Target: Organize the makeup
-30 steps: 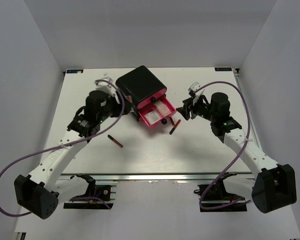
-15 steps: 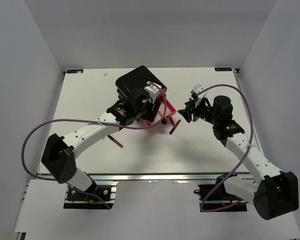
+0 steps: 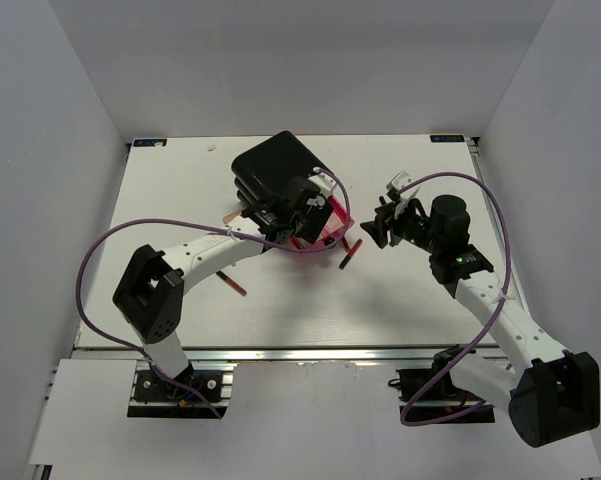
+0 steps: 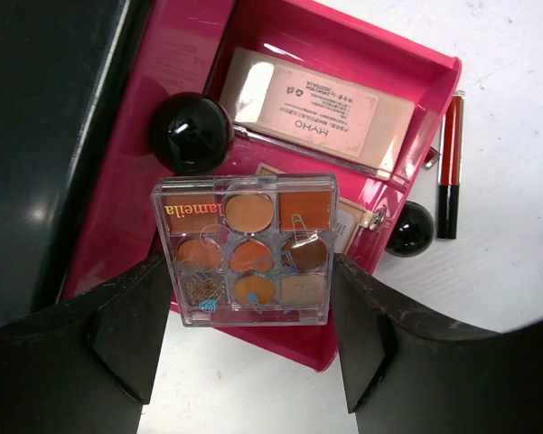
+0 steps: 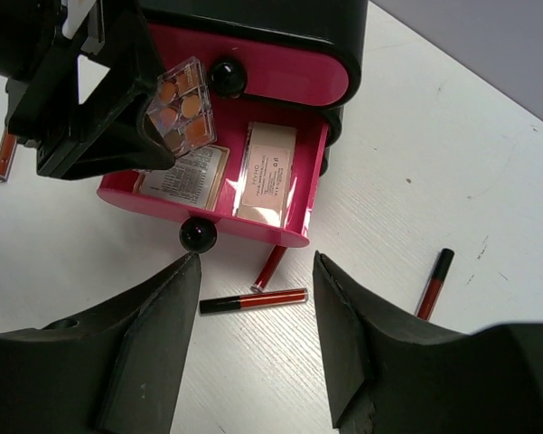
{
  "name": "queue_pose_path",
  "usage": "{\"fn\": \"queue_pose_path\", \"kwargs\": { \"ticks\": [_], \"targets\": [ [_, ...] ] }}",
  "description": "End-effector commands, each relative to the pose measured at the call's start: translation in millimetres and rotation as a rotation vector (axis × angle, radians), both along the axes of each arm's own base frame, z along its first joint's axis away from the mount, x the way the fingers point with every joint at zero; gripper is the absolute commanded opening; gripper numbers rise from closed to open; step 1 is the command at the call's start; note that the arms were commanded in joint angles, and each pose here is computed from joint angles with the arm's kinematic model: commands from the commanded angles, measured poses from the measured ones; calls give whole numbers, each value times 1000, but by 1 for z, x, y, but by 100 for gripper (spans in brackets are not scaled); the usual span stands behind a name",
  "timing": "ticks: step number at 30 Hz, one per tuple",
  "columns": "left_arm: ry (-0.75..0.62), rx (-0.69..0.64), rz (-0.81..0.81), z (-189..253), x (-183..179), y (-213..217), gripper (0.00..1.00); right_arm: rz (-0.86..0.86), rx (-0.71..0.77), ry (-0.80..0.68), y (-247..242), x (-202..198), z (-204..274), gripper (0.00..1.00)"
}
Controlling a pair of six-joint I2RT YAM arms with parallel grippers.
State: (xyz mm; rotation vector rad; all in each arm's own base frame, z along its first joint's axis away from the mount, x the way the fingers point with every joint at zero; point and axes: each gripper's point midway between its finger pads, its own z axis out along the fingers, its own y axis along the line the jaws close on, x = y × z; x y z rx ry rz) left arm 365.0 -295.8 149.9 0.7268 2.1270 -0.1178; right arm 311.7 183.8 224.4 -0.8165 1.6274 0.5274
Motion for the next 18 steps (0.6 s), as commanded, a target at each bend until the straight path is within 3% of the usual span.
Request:
{"fn": "queue_pose_path", "kwargs": {
  "ticks": [1,8,18],
  "targets": [
    [-104,-48,34,40,14,-4,74,-11,11,-30,-3,1,8,58],
    [-118,-167,52,71,11,-11,68,-9,8,-24,-4,0,6,58],
    [-96,-154,53,59,-1,-1,93,-1,11,-16,-2,0,4,59]
  ]
}}
